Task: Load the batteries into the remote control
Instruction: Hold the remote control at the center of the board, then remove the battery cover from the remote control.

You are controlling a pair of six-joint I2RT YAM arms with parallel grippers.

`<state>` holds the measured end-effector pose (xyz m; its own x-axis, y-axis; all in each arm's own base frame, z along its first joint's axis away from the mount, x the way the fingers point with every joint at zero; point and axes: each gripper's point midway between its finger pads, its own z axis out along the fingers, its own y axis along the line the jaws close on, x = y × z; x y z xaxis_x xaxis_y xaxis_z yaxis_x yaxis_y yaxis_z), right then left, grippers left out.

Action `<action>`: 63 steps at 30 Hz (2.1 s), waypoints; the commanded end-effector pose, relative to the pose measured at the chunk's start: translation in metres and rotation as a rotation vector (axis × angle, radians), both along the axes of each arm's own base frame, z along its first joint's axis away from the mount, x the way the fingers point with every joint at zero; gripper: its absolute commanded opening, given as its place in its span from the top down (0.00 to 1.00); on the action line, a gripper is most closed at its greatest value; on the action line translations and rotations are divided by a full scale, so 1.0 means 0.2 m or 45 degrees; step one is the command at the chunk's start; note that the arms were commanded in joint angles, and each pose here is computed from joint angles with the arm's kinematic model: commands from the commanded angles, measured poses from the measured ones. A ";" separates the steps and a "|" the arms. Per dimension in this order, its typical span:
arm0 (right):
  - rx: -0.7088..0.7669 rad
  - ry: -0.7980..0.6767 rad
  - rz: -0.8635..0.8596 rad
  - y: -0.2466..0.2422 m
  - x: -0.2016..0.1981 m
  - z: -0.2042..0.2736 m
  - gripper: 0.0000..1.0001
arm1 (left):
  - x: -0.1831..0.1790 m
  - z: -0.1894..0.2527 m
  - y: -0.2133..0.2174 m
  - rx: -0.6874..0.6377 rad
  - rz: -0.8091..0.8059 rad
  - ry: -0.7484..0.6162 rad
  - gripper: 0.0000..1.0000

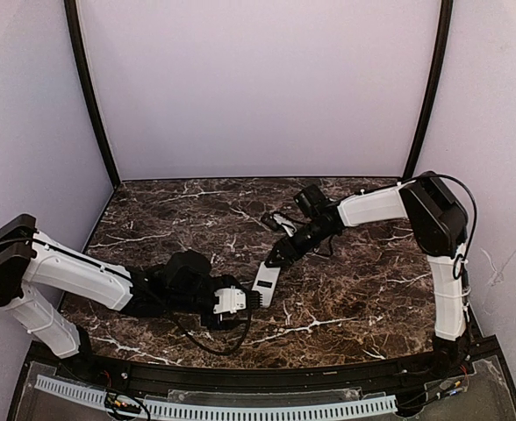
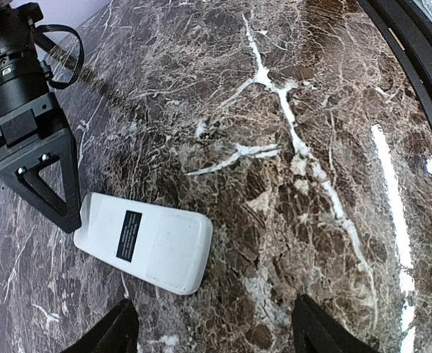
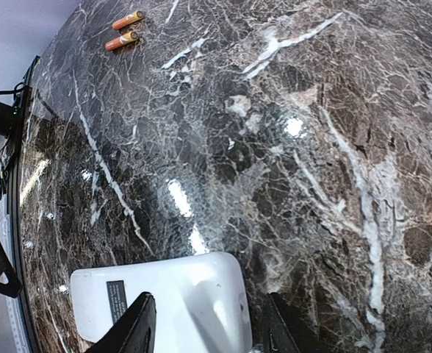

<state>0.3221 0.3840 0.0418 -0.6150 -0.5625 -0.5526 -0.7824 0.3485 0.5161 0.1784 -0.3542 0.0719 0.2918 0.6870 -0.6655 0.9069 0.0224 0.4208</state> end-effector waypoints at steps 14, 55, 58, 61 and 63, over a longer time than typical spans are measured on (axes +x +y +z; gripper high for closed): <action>-0.015 0.025 0.063 0.02 -0.07 -0.07 0.59 | 0.10 -0.06 -0.20 0.101 -0.134 -0.221 0.44; -0.031 0.061 0.073 0.02 -0.09 -0.13 0.71 | 0.19 -0.20 -0.13 0.206 -0.093 -0.441 0.79; -0.032 0.061 0.072 0.02 -0.09 -0.13 0.71 | 0.18 -0.20 -0.13 0.213 -0.096 -0.449 0.81; -0.037 0.061 0.070 0.02 -0.08 -0.14 0.71 | 0.16 -0.20 -0.13 0.223 -0.101 -0.465 0.82; -0.040 0.058 0.069 0.02 -0.08 -0.14 0.72 | 0.15 -0.20 -0.13 0.228 -0.101 -0.472 0.82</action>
<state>0.3180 0.3887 0.0324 -0.5938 -0.5796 -0.5581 -0.7961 0.3222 0.5123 0.2138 -0.3899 0.0332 0.5544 0.7285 -0.4023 0.6923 -0.1354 0.7088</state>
